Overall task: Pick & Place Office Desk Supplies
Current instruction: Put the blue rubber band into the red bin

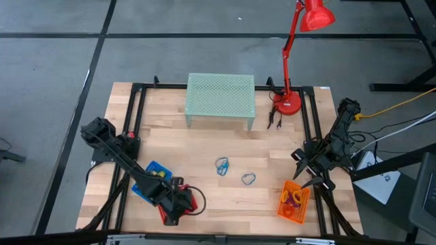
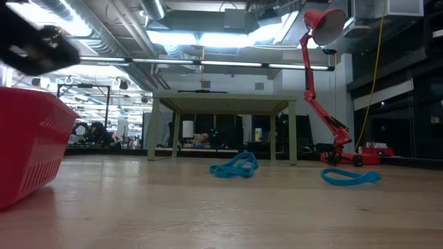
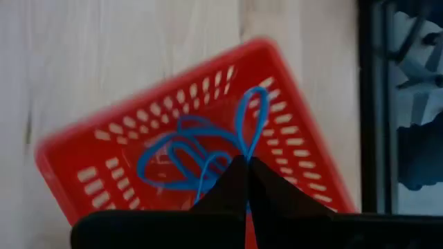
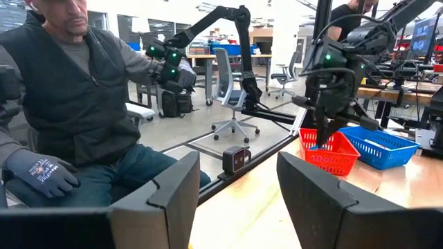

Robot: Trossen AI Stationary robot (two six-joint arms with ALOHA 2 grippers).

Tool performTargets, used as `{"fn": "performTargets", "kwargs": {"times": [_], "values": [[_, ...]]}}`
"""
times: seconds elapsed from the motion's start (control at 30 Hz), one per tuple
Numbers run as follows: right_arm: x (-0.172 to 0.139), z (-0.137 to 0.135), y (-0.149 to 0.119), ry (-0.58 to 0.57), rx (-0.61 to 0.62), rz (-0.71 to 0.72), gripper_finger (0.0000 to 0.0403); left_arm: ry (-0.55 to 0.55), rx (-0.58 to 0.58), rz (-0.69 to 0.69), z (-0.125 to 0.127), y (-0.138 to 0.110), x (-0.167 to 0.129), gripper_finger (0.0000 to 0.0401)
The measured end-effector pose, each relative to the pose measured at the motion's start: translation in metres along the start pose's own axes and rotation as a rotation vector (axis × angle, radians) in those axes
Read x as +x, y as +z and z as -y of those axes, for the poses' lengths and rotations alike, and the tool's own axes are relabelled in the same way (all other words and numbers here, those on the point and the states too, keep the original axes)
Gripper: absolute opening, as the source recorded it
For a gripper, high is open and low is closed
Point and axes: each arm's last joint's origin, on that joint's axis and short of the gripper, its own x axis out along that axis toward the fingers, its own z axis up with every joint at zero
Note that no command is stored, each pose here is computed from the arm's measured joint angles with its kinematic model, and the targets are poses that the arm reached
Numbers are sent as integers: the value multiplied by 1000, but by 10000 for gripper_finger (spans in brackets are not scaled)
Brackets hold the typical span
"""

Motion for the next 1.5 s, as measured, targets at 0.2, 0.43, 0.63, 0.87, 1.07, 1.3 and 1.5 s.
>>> {"fn": "performTargets", "kwargs": {"times": [0.2,0.43,0.63,0.87,1.07,1.3,1.5], "values": [[0,0,0,0,0,0,195,53,-28,14,-3,-6,3,12],[0,0,0,0,0,0,194,80,-63,23,-6,-5,3,58],[0,0,0,0,0,0,194,109,-52,52,-7,-4,2,115],[0,0,0,0,0,0,194,230,42,229,-17,9,-24,143],[0,0,0,0,0,0,194,326,61,390,-48,44,-34,143],[0,0,0,0,0,0,194,397,-1,376,-113,81,-13,143],[0,0,0,0,0,0,194,328,-33,319,-153,94,14,143]]}}
